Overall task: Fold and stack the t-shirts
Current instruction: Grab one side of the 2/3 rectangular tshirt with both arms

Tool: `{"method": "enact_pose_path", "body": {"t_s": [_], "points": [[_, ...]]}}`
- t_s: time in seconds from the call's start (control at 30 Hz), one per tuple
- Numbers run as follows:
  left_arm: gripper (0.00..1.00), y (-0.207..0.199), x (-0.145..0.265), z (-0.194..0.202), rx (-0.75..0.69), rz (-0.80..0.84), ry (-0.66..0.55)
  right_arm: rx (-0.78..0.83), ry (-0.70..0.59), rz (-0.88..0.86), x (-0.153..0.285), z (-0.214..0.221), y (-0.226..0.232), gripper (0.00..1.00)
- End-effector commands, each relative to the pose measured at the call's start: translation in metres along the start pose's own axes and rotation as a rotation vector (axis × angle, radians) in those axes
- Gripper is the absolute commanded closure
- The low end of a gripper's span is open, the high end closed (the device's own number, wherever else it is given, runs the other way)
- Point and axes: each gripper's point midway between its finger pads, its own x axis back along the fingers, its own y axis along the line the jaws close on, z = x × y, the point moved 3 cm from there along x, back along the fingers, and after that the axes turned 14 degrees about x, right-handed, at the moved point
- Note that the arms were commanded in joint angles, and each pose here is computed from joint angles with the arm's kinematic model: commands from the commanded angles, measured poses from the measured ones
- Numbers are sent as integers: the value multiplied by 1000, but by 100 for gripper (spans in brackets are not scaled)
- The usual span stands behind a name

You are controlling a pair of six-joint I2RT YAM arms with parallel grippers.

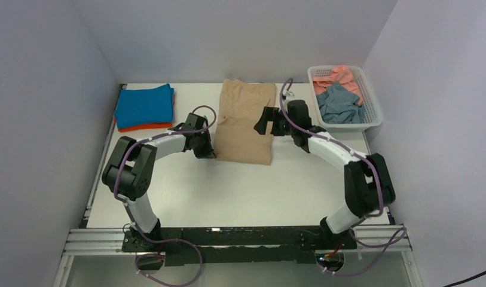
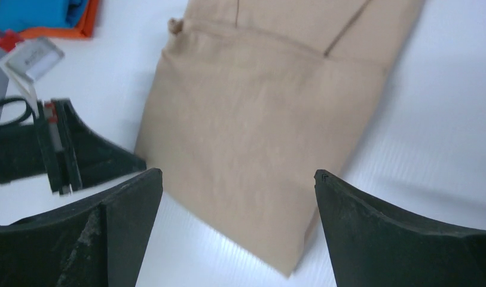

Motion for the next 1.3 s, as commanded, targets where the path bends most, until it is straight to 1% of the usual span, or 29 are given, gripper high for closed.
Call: {"method": "enact_pose_path", "body": {"t_s": [0.0,0.1,0.2,0.3,0.43,0.53,0.6,0.67,0.83,0.9,1.0,1.03,1.17,1.27], "points": [[100,13,-7,3,-24,-70,-23,-110,44,42,33,43,2,0],[100,8,-1,2,-40,-40,-51,-164,131,4,46,80,10,0],[100,7,2,2,-46,-26,-62,-195,183,-12,46,101,15,1],[100,8,3,4,-39,-24,-60,-218,204,-7,40,112,15,7],[100,8,0,8,-31,-10,-45,-242,241,7,29,126,12,22],[100,10,-2,8,-26,-19,-38,-251,281,32,25,138,10,36],[100,10,-2,8,-23,-24,-39,-248,300,59,23,146,7,39],[100,11,-2,9,-23,-25,-39,-247,317,88,21,152,2,46],[100,14,-3,8,-18,-40,-43,-248,355,69,19,160,6,72],[100,14,-1,9,-17,-39,-45,-241,367,57,23,162,12,80],[100,17,6,15,-11,-29,-44,-235,404,47,35,168,18,98],[100,21,10,20,-4,-36,-43,-234,412,35,40,169,20,100],[100,41,31,41,5,-73,-46,-235,463,-60,66,174,38,100],[100,52,57,57,-14,-78,-80,-209,502,-154,92,173,56,100]]}}
